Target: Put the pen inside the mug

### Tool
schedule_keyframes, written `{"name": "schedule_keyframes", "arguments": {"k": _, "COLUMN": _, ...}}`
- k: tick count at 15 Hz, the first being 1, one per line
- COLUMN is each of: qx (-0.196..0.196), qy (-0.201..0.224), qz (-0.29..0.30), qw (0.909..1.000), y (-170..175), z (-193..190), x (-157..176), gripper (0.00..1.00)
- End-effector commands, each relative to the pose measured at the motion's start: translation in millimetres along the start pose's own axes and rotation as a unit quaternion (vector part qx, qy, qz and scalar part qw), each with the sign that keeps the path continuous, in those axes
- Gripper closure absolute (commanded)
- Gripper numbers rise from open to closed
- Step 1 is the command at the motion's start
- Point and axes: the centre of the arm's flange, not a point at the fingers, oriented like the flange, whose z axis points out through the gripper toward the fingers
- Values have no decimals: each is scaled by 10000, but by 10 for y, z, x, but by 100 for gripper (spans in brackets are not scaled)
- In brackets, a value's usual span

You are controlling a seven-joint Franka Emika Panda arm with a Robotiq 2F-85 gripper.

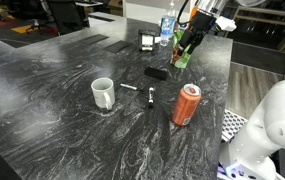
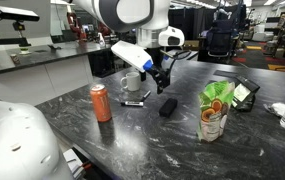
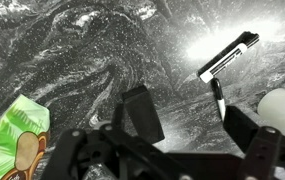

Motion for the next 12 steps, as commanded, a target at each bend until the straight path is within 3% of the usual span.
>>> {"name": "schedule_keyframes", "arguments": {"k": 1, "qx": 0, "qy": 0, "qz": 0, "qw": 10000, "y": 0, "z": 0, "x": 0, "gripper": 0}}
{"name": "schedule_keyframes", "arguments": {"k": 12, "qx": 2, "qy": -51, "qz": 0, "qw": 10000, "y": 14, "z": -17, "x": 71, "gripper": 0}}
